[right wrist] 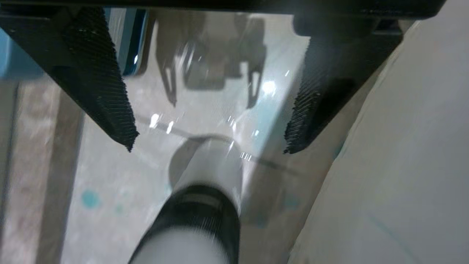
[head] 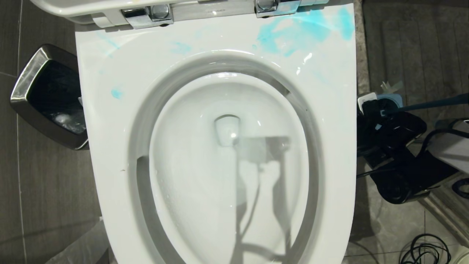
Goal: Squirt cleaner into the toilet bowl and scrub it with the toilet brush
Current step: Pour in the cleaning agent
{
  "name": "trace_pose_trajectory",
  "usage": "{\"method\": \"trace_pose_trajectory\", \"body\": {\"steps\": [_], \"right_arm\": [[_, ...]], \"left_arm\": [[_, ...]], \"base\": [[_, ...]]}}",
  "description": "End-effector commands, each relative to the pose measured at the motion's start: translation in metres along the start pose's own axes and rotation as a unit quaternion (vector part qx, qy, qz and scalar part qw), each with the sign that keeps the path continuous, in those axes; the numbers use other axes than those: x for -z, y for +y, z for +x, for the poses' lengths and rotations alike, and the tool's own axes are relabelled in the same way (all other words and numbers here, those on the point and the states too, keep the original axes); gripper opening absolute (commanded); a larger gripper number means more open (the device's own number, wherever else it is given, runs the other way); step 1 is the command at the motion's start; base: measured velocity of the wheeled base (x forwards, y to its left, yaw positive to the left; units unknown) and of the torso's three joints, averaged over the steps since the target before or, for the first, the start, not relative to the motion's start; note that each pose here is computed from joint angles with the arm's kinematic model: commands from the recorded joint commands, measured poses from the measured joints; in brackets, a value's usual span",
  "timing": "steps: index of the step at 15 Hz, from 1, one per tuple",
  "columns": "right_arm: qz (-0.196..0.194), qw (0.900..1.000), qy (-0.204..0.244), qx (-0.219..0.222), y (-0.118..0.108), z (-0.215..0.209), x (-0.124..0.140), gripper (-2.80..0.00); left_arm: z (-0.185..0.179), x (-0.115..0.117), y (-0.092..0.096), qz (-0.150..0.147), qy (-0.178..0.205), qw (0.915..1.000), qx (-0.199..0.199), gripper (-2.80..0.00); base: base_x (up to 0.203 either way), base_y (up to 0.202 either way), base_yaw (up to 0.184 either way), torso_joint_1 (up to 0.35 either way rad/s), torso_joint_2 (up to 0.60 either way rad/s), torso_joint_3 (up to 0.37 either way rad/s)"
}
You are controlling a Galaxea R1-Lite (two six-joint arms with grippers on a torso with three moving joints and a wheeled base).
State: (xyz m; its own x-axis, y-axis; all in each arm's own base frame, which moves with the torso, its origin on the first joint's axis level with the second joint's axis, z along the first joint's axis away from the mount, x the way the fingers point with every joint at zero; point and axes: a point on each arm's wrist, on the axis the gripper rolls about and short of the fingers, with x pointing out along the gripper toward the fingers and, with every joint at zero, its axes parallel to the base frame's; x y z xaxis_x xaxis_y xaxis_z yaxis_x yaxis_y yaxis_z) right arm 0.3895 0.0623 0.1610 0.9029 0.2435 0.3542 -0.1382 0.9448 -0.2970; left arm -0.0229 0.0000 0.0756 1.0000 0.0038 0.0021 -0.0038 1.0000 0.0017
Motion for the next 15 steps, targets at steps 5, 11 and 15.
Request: {"method": "trace_pose_trajectory", "body": {"steps": [5,11,15], "right_arm": [[-0.019,0.999,-0.042,0.011,-0.002,0.023,0.000,0.00],[-0.035,0.995,-0.086,0.021,-0.001,0.053,0.011,0.00],[-0.042,0.992,-0.119,0.027,0.001,0.071,0.015,0.00]], "left_arm": [[0.000,0.000,0.000,0.000,0.000,1.0000,0.000,-2.80],[0.000,0.000,0.000,0.000,0.000,1.0000,-0.001,-2.80],[0.000,0.000,0.000,0.000,0.000,1.0000,0.000,-2.80]], "base": [[0.000,0.000,0.000,0.000,0.00,0.000],[0.000,0.000,0.000,0.000,0.00,0.000],[0.000,0.000,0.000,0.000,0.00,0.000]]}}
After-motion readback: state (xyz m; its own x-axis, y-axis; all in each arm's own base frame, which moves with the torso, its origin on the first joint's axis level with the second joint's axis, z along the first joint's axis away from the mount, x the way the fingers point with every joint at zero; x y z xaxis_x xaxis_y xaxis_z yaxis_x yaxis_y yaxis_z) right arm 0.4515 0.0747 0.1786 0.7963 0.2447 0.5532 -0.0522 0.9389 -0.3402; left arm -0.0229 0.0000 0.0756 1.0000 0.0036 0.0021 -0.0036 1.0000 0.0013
